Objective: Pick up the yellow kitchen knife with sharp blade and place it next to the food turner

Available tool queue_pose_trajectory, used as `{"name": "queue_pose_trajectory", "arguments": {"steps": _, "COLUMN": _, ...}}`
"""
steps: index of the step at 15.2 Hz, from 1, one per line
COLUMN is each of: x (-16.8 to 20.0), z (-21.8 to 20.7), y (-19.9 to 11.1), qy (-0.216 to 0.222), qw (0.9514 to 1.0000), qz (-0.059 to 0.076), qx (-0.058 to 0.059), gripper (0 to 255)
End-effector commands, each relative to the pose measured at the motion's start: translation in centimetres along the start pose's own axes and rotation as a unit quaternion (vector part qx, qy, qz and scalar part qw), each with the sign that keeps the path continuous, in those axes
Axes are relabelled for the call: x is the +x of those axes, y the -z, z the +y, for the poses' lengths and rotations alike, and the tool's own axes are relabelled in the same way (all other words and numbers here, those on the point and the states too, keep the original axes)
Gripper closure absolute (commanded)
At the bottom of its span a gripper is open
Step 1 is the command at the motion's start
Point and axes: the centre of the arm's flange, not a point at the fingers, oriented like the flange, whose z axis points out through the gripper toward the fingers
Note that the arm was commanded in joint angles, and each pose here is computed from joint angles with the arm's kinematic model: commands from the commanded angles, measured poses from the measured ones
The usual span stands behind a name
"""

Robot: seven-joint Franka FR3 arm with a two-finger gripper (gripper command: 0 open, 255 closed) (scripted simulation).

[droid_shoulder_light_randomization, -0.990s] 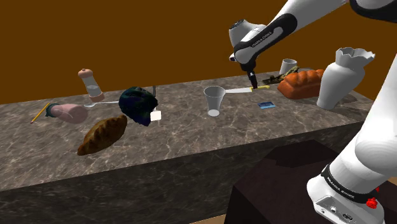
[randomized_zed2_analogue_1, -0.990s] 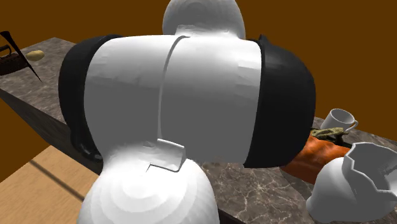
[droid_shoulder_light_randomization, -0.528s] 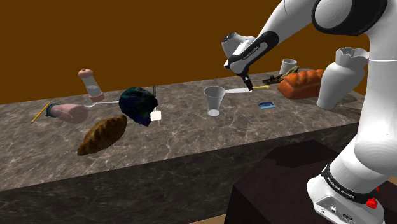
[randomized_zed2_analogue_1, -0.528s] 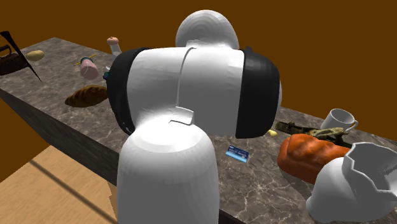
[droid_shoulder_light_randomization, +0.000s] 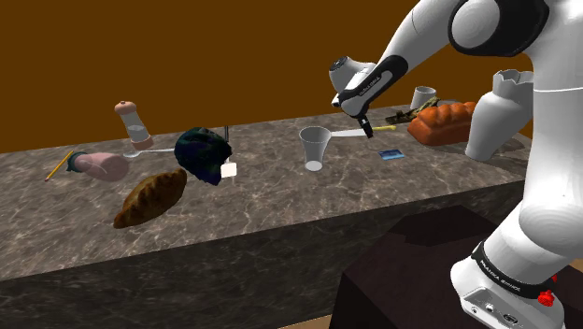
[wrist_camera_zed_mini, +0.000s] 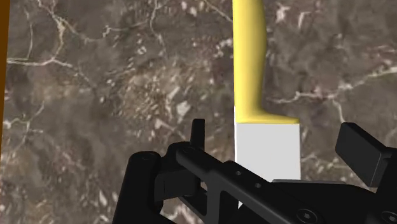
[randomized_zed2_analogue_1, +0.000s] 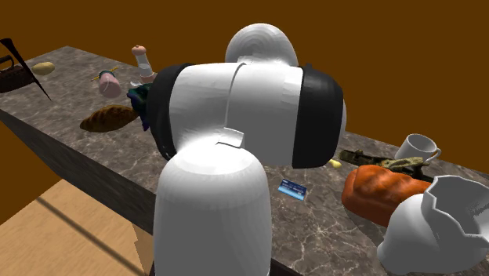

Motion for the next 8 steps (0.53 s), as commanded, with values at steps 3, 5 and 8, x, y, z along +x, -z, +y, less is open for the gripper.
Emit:
{"name": "queue_pose_trajectory", "arguments": {"steps": 3, "x": 0.02, "z": 0.00, "y": -0.08, "qy": 0.000, "qw": 1.0000, "qz": 0.000, "qx": 0.000, "gripper": 0}}
{"name": "queue_pose_trajectory", "arguments": {"steps": 5, "x": 0.02, "z": 0.00, "y": -0.08, "qy": 0.000, "qw": 1.0000, "qz": 0.000, "qx": 0.000, "gripper": 0}}
{"name": "queue_pose_trajectory", "arguments": {"steps": 8, "x": 0.01, "z": 0.01, "y": -0.10, "qy": 0.000, "qw": 1.0000, "qz": 0.000, "qx": 0.000, "gripper": 255}}
